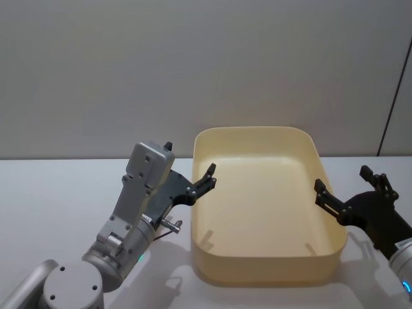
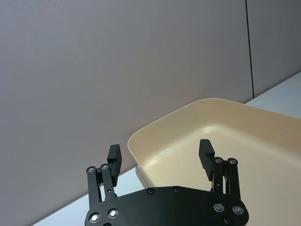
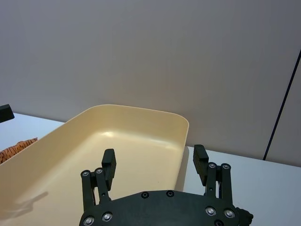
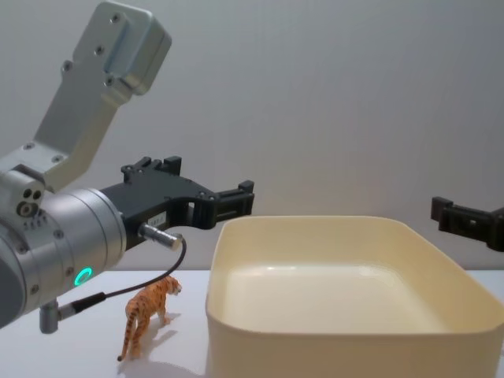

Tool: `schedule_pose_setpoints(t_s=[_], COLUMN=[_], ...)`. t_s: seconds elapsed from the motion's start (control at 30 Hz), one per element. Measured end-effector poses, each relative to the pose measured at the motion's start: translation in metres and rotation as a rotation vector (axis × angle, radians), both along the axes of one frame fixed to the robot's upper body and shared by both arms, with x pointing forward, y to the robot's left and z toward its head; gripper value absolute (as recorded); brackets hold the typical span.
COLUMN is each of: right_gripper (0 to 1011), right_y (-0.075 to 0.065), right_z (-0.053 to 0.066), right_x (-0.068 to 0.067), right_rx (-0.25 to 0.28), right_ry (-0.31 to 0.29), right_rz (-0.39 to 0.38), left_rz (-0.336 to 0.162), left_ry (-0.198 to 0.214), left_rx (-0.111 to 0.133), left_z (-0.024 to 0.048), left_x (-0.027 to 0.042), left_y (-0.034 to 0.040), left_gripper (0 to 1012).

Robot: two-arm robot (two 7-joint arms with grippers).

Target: Pick up the toy alternately with two hands and place it into the central storage box.

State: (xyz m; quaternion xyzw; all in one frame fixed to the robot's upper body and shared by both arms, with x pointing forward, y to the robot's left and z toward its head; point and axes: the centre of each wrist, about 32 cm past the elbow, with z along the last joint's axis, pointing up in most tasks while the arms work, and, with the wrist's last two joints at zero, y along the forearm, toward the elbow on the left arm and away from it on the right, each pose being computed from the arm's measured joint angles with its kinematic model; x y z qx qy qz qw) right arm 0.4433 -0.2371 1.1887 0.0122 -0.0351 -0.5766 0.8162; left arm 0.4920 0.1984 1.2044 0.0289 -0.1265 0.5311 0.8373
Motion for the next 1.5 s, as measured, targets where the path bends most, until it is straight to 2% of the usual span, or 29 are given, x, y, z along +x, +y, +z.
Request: schedule_pose_setpoints(t_s=[0.43,0.77,0.97,1.2,1.37,1.5], right_gripper=[1001,1001,1001,1001,1001,1001], right_y=[-0.005,-0.021,-0.032,-0.040,-0.044,-0.047], right_z=[0.000,0.002,0.003,0.002,0.001,0.000], right_x=[0.000,-0.011,-0.024,-0.031,-0.030,-0.023], right_rx=[0.000,0.010,0.017,0.025,0.023,0.016], right_ry=[0.003,0.019,0.054,0.105,0.143,0.175], right_rz=[0.002,-0.030,-0.076,-0.140,-0.171,-0.191], left_rz=[0.000,0.000,0.000,0.000,0.000,0.000], left_ry=[0.000,0.000,0.000,0.000,0.000,0.000], left_rx=[0.000,0.000,0.000,0.000,0.000,0.000], left_z=[0.0000,0.0000,0.0000,0.0000,0.0000,0.0000], left_x=[0.0000,0.0000,0.0000,0.0000,0.0000,0.0000], left_y=[0.0000,0.0000,0.0000,0.0000,0.0000,0.0000], left_gripper=[1001,1001,1001,1001,1001,1001])
